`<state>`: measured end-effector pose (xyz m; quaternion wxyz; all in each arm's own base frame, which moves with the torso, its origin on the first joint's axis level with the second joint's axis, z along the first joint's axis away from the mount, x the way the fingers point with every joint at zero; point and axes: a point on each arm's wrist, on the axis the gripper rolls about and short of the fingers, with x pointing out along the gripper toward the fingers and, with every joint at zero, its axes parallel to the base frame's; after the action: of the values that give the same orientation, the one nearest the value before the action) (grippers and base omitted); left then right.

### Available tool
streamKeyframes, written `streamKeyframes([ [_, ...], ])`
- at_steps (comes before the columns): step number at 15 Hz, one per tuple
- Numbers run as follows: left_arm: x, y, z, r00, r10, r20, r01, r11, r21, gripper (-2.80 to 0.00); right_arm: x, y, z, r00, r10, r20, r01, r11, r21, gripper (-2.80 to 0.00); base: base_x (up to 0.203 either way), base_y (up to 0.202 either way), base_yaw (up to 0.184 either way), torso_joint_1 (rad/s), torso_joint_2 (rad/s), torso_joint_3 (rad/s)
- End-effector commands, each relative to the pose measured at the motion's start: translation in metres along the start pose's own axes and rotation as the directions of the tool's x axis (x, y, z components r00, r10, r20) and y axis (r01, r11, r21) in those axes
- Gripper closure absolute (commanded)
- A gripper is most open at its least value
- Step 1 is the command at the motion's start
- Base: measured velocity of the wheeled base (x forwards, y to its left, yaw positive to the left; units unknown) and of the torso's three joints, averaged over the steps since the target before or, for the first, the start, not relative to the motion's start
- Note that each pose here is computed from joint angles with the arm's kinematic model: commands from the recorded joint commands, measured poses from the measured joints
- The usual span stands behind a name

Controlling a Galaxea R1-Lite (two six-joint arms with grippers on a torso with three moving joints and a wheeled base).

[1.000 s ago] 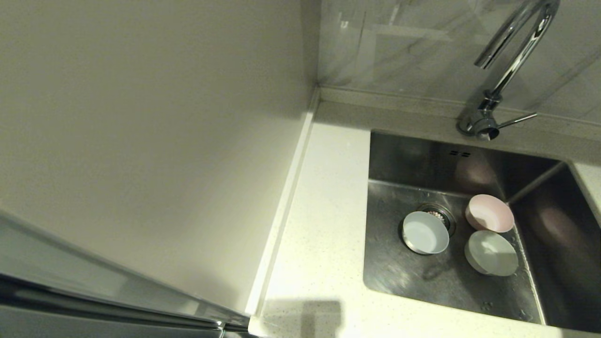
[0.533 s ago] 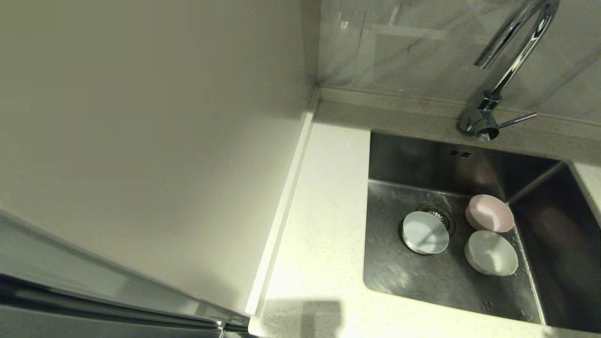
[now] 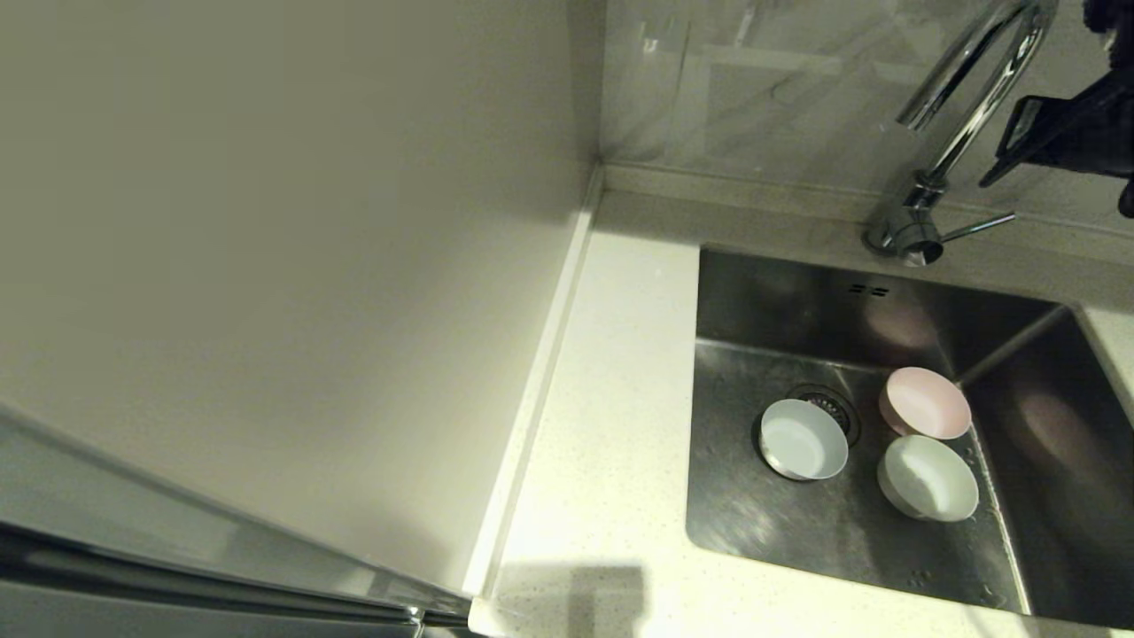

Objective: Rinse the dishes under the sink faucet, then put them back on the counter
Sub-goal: Turn on the faucet

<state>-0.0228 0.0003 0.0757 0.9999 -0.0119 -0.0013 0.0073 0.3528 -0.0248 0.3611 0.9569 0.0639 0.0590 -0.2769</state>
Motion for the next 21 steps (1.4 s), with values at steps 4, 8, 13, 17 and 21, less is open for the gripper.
streamKeyframes([
  [4, 0.0, 0.0, 0.0, 1.0, 0.001, 0.004, -0.001, 1.0, -0.001, 0.0, 0.04, 0.013, -0.031, 0.998, -0.056, -0.042, 0.054, 0.997, -0.05, 0.0, 0.0, 0.0, 0.0, 0.0, 0.0, 0.0],
  [8, 0.0, 0.0, 0.0, 1.0, 0.0, 0.005, 0.0, 1.0, -0.001, 0.0, 0.052, 0.012, -0.039, 0.995, -0.076, -0.059, 0.072, 0.995, -0.068, 0.0, 0.0, 0.0, 0.0, 0.0, 0.0, 0.0],
  [13, 0.0, 0.0, 0.0, 1.0, 0.001, 0.004, -0.001, 1.0, -0.001, 0.0, 0.056, 0.013, -0.04, 0.996, -0.077, -0.042, 0.073, 0.994, -0.086, 0.0, 0.0, 0.0, 0.0, 0.0, 0.0, 0.0],
  [17, 0.0, 0.0, 0.0, 1.0, 0.001, 0.004, -0.001, 1.0, -0.001, 0.0, 0.056, 0.009, -0.039, 0.994, -0.104, -0.039, 0.098, 0.988, -0.119, 0.0, 0.0, 0.0, 0.0, 0.0, 0.0, 0.0],
  [21, 0.0, 0.0, 0.0, 1.0, 0.001, 0.004, -0.001, 1.0, -0.001, 0.0, 0.056, -0.005, -0.042, 0.987, -0.147, -0.063, 0.132, 0.972, -0.195, 0.0, 0.0, 0.0, 0.0, 0.0, 0.0, 0.0],
])
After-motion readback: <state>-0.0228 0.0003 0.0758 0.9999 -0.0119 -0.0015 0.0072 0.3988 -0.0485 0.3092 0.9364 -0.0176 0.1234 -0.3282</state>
